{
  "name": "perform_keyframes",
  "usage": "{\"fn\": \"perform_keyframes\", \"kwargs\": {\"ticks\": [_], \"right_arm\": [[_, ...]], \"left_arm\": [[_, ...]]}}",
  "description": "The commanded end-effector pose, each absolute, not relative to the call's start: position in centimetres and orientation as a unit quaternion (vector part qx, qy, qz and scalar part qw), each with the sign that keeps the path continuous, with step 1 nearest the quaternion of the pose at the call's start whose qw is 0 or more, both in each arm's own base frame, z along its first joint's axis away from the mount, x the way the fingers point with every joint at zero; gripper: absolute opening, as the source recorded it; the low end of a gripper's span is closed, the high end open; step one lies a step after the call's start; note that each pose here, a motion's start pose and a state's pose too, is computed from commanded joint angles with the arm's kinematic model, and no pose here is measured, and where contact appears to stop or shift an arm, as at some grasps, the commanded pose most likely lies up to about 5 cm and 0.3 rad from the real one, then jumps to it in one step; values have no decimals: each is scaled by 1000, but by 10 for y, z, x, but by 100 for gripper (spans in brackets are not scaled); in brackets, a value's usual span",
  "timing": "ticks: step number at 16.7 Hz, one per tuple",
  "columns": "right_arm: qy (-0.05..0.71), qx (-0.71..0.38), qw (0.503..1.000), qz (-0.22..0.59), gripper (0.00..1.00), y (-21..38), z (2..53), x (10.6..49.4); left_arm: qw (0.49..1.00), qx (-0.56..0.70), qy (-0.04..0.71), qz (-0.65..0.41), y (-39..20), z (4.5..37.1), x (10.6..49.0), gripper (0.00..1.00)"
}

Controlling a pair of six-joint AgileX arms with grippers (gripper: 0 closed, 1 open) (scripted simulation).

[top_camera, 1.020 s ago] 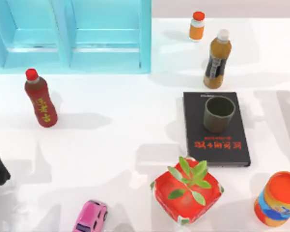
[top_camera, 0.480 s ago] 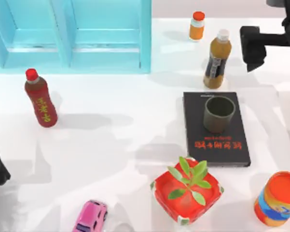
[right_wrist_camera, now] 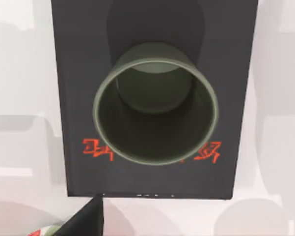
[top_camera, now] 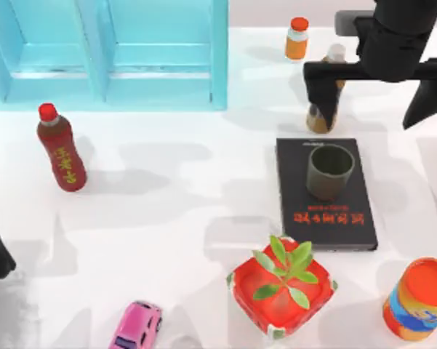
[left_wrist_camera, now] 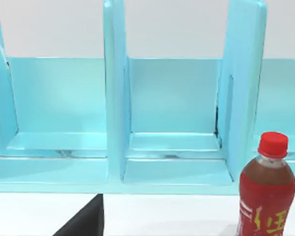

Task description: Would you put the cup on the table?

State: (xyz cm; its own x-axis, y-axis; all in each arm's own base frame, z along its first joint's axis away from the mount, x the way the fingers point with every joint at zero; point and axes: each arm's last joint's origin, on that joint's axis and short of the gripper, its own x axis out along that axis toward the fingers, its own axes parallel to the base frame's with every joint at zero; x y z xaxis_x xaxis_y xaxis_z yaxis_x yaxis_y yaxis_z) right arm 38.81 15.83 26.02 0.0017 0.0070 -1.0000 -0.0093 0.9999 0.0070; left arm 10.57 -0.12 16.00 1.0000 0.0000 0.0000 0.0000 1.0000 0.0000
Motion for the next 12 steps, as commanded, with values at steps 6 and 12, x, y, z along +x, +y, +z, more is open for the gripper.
{"fn": "perform_keyframes", "kwargs": {"ticks": [6,12], "right_arm": [[707,5,707,0,100,158,260,391],[707,5,707,0,100,159,229,394]], "left_arm": [[1000,0,0,0,-1,160,106,100],[1000,0,0,0,-1,160,106,100]]}}
